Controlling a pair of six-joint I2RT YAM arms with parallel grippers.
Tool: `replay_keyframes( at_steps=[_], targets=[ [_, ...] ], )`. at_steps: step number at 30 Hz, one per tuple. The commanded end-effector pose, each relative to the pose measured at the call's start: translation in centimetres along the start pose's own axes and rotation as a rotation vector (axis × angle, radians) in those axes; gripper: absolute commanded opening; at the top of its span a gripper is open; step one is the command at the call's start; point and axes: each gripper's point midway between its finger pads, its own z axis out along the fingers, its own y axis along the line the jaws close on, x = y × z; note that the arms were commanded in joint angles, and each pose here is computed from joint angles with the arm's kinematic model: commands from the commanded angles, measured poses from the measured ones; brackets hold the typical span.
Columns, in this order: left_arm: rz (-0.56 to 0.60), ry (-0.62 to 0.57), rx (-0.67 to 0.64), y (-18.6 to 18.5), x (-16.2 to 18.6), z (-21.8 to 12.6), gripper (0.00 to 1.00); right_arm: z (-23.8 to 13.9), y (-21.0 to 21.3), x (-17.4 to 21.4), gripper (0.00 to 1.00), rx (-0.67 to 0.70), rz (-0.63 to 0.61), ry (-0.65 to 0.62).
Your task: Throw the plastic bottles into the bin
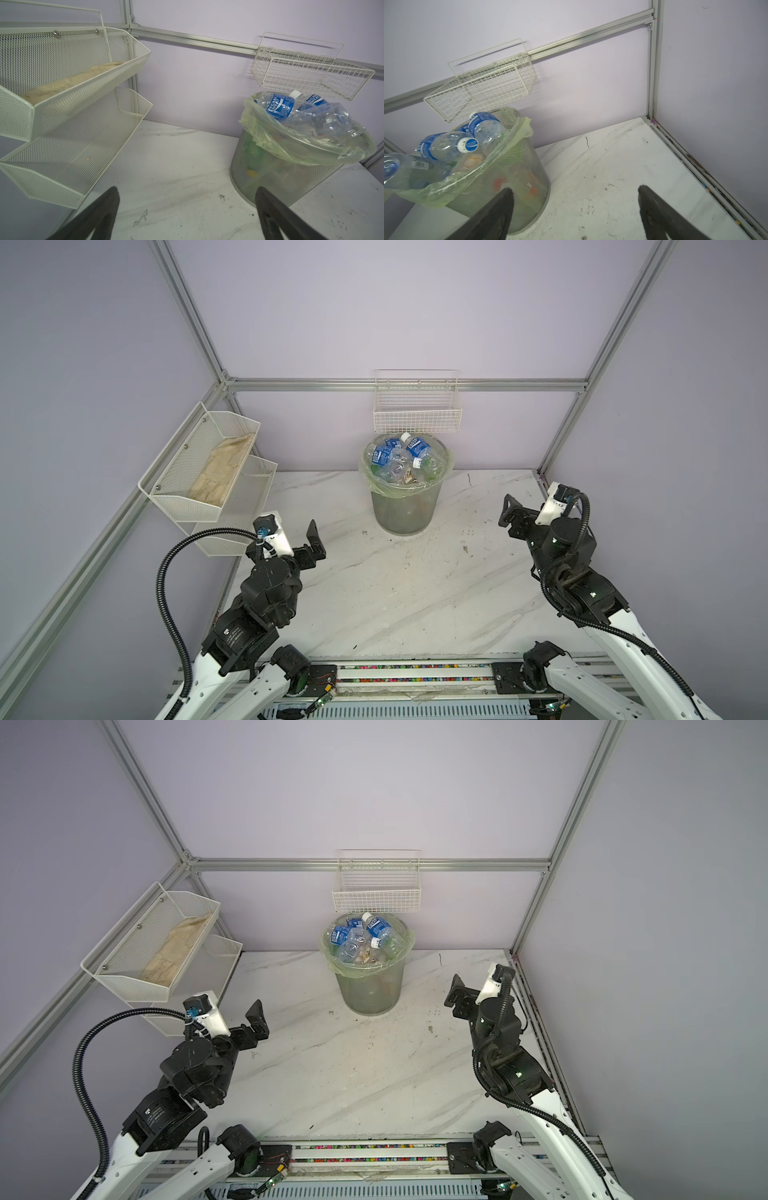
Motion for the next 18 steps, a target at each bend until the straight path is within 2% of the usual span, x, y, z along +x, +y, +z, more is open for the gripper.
replay_keyframes(
  at_steps=[1,7,18],
  targets=[
    [0.025,-0.017,-0.05,0.5,1.1,0.6,1.0,0.1,-1.9,0.4,0.95,0.096,0.01,-0.045],
    [0.068,0.007,-0.077,0.5,3.8,1.6,1.0,0.6,-4.8,4.0,0.93,0.219,0.0,-0.041],
    [0.12,0.051,-0.132,1.2,7.7,2.5,1.0,0.9,-6.1,7.6,0.93,0.24,-0.076,-0.005]
  ],
)
